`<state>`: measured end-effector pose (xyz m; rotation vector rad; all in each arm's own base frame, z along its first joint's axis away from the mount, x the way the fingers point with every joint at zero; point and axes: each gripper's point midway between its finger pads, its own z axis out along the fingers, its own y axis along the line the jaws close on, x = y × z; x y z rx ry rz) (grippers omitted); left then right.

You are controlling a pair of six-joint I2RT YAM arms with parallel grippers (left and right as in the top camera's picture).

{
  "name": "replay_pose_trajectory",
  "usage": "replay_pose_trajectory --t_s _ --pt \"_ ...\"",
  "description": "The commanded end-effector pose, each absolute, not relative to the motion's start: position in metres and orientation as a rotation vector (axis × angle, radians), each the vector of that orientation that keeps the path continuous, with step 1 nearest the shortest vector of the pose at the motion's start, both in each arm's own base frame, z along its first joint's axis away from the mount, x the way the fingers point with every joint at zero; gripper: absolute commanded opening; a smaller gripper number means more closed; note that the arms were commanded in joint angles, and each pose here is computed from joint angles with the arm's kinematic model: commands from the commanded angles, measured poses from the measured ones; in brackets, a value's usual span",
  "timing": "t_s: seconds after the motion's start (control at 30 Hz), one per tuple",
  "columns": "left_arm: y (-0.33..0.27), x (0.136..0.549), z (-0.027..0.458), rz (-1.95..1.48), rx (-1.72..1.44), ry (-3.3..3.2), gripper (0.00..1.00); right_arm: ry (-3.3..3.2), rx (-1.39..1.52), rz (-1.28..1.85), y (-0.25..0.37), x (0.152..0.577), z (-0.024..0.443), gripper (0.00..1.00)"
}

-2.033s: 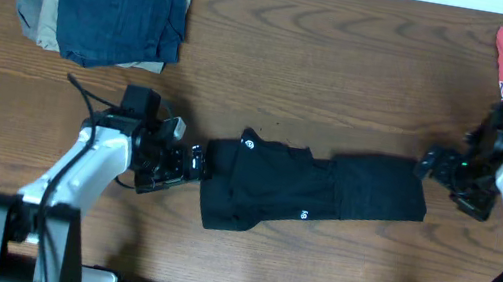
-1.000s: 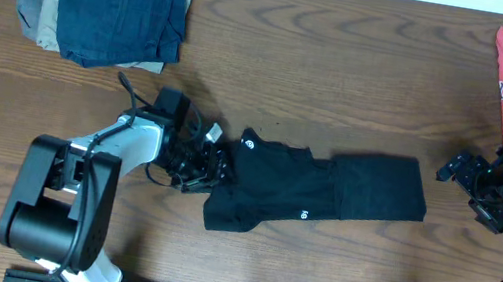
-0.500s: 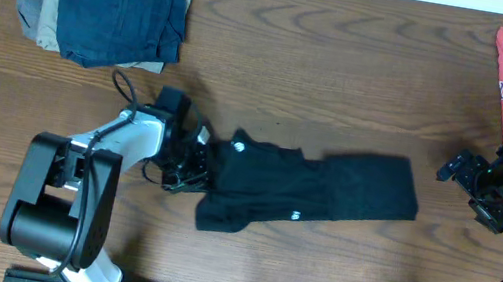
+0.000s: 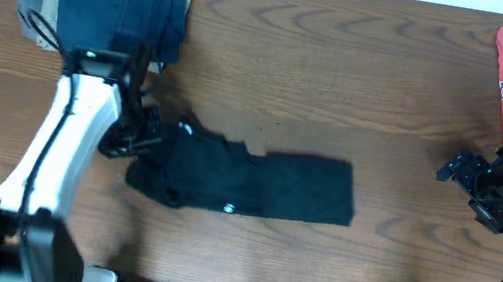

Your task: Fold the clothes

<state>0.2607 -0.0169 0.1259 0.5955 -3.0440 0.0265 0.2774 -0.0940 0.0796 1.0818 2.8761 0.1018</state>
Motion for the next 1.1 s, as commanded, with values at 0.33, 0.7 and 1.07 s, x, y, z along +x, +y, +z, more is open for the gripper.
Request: replay_pose_trajectory --t_s 0.33,0.7,1.07 --pt "-0.095 0.265 0.181 0.205 0.233 -3.196 0.06 2.853 1.098 0.096 -0.097 0.279 0.083 0.99" --pt "-0.189 0.273 0.158 0.319 0.074 -3.249 0.06 2.853 1.098 0.096 -0.097 0.279 0.083 0.99" --pt "-0.265 0.262 0.108 0.409 -0.089 -3.140 0.06 2.853 1.098 0.096 -0.097 0.279 0.083 0.99"
